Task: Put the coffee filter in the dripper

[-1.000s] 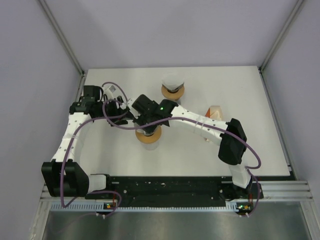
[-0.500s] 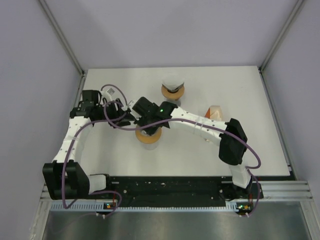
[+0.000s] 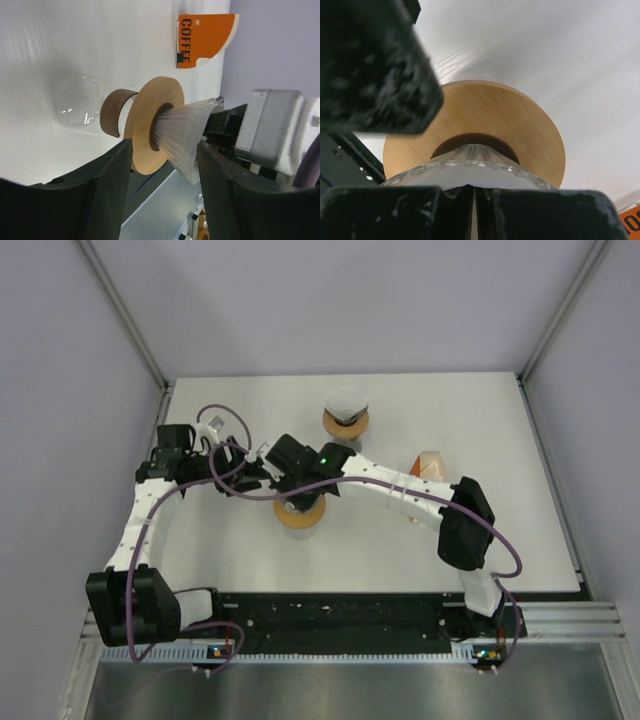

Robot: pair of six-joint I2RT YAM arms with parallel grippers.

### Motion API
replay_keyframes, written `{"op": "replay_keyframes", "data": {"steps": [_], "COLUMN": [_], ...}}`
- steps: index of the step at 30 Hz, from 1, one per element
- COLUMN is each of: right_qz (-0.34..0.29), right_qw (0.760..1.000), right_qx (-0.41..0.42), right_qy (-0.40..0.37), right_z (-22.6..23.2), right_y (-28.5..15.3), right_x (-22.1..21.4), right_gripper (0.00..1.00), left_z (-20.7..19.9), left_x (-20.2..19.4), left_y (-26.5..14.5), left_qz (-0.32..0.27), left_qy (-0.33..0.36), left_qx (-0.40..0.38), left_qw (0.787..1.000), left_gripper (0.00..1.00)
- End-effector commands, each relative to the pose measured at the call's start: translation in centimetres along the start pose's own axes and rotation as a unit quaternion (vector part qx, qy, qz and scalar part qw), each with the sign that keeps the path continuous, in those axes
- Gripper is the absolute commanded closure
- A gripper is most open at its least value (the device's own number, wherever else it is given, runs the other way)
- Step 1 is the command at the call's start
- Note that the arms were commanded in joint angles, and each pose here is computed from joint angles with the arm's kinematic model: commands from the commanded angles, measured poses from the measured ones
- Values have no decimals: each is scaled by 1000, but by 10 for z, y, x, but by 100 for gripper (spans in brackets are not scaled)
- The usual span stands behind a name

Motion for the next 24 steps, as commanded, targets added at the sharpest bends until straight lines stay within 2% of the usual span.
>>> {"op": "replay_keyframes", "data": {"steps": [1,5,9,14,17,20,24], "right_qz": [79,73,57,32,17,10,1], "right_qw": [996,997,998,999,999,999,999], "right_qx": [-38,-37,-36,-32,-25,-25,-31], "right_qy": [5,13,13,12,15,19,20], "right_z": [-16,-15,-15,-15,-12,-13,-15], "right_y": [26,24,15,1,-5,-9,-18], "right_x": [-31,-26,-19,-7,-1,1,2], "right_gripper": [100,100,100,94,91,87,81], "left_z": [-34,-33,-30,-33,-31,-29,-27], "left_x": [3,-4,-4,-7,-10,-9,-6], "left_y": [-16,-14,-11,-11,-9,-6,-7], "left_qz": [-2,8,8,18,18,17,10], "left_qy": [47,19,6,2,-8,-28,-20], "left_qx": [-75,-95,-95,-106,-111,-125,-120], "left_qw": [996,995,995,994,994,992,993], "left_gripper": [37,35,46,55,68,68,66]}}
Point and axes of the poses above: each gripper's point midway between its finger pads, its own y axis out along the fingers, its own z axis along the line the jaws close on, x = y × z, the point moved 5 cm from there along -y, back along the fingers, and after that the axes turned 7 degrees about y, right-handed, at the moved point
